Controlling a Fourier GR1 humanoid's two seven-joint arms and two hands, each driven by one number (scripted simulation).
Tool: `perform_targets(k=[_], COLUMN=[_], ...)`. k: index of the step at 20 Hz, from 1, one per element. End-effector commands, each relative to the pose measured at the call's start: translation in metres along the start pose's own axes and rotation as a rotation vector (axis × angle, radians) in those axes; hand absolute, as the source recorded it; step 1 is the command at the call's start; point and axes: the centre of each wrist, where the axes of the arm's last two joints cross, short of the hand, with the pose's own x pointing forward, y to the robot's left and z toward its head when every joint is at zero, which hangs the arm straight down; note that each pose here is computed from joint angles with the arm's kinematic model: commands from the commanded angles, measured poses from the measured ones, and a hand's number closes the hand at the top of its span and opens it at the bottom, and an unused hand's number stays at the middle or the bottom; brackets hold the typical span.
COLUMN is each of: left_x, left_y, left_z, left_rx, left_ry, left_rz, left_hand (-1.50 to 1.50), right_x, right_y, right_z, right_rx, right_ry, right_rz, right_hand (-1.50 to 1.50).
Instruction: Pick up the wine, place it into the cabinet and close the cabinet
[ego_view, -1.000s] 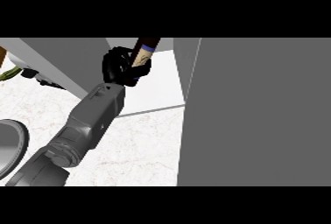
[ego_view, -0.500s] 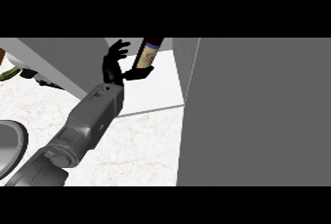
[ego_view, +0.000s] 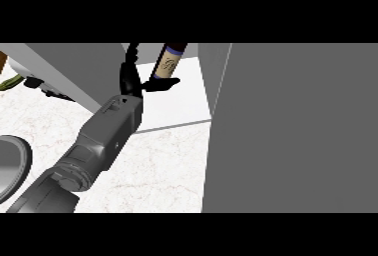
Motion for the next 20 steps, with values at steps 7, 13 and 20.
perform_targets(k=[7,13,20], left_x=[0.009,0.022,0.022], left_y=[0.022,-0.001,-0.008], left_z=[-0.018,-0.007,0.0], left_rx=[-0.258,-0.358,-0.507], left_ry=[-0.153,-0.276,-0.222], left_rz=[0.149,0.446,0.588], left_hand=[-1.5,-1.5,-1.5], right_x=[0.005,0.008,0.022], right_y=[0.002,-0.002,-0.004], right_z=[0.006,0.006,0.024], right_rx=[-0.028,-0.059,-0.071], right_ry=[0.006,0.03,0.05], right_rz=[-0.017,-0.01,0.014], right_hand=[-1.5,-1.5,-1.5])
